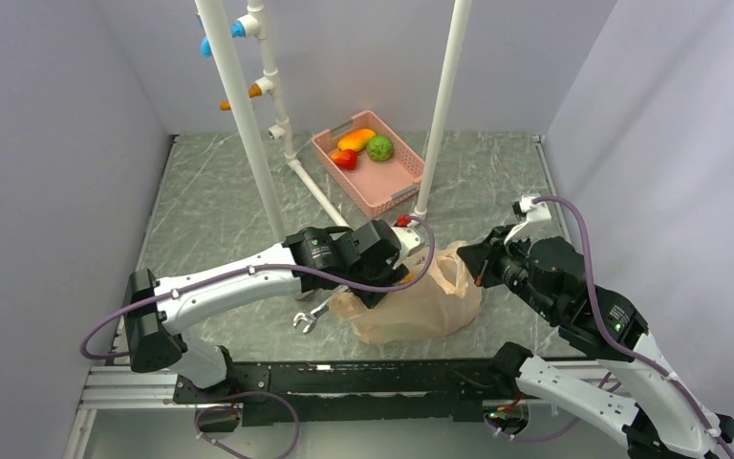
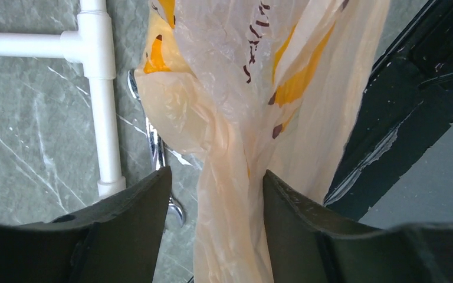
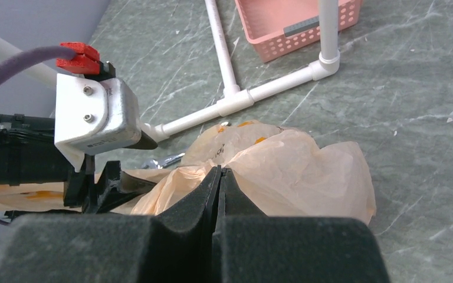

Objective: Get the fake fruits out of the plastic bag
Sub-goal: Adjust the plastic bag at the center of the board.

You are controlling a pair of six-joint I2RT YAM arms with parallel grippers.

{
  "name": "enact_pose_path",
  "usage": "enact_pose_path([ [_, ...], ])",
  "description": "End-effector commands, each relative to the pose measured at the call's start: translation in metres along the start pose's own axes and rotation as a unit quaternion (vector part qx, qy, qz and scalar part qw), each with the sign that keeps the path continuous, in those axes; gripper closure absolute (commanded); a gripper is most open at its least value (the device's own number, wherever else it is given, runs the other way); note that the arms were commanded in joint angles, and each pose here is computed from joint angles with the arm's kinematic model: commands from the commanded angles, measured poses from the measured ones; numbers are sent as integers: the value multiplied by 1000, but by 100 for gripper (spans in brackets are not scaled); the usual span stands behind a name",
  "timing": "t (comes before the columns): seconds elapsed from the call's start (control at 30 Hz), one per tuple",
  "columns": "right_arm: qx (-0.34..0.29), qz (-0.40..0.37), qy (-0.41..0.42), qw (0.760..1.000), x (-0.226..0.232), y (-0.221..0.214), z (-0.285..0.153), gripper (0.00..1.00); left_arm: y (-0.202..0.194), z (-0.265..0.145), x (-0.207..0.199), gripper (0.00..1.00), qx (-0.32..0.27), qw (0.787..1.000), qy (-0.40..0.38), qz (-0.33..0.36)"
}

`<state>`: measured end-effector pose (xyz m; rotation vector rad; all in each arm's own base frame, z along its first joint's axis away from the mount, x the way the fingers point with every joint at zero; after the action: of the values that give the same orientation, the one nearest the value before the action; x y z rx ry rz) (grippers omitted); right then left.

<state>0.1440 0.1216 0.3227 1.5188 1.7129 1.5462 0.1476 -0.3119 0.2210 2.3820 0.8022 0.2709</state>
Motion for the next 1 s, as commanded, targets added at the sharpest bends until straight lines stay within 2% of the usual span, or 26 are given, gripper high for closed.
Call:
enact_pose_path([
  [0.0, -16, -3, 0, 1000, 0, 9, -4, 100, 19, -8, -1, 49, -31, 999, 1, 10],
  [0.03, -16, -3, -2, 1000, -1, 7, -3, 100, 21, -7, -1, 70, -33, 999, 2, 6],
  [0.07, -14, -4, -7, 1000, -3, 6, -3, 96, 22, -7, 1, 84, -33, 999, 9, 1],
  [0.1, -12, -4, -13, 1000, -5, 4, -3, 91, 24, -7, 3, 89, -37, 999, 18, -4],
  [0.13, -9, -3, -21, 1000, -7, 2, -3, 87, 27, -8, 5, 92, -43, 999, 25, -11],
  [0.2, 0, 1, -40, 999, -13, 1, -6, 68, 34, -11, 8, 100, -62, 997, 41, -28],
  [0.27, 14, 1, -47, 999, -13, 1, -10, 44, 40, -15, 14, 100, -85, 993, 60, -55],
  [0.4, 28, -18, -14, 999, 2, 20, -26, 3, 50, -26, 18, 100, -144, 981, 62, -112],
  [0.57, 56, -29, 99, 993, 49, 39, -26, 1, 60, -37, 23, 100, -213, 960, 16, -180],
  [0.67, 53, -18, 162, 985, 78, 48, -13, 9, 63, -41, 28, 100, -234, 949, 0, -209],
  [0.77, 38, -14, 187, 982, 92, 51, 6, 20, 63, -40, 30, 100, -236, 945, 1, -226],
  [0.97, 101, -20, 184, 977, 98, 22, 45, 37, 63, -32, 34, 100, -234, 940, 1, -250],
])
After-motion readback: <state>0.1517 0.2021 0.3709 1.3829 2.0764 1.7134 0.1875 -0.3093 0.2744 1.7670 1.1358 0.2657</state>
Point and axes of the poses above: each gripper's point midway between its finger pads, its own z axis out along the fingers, its own x axis along the line the jaws close on, y = z × x, the point moved 3 cm from there along -z, back along the fingers
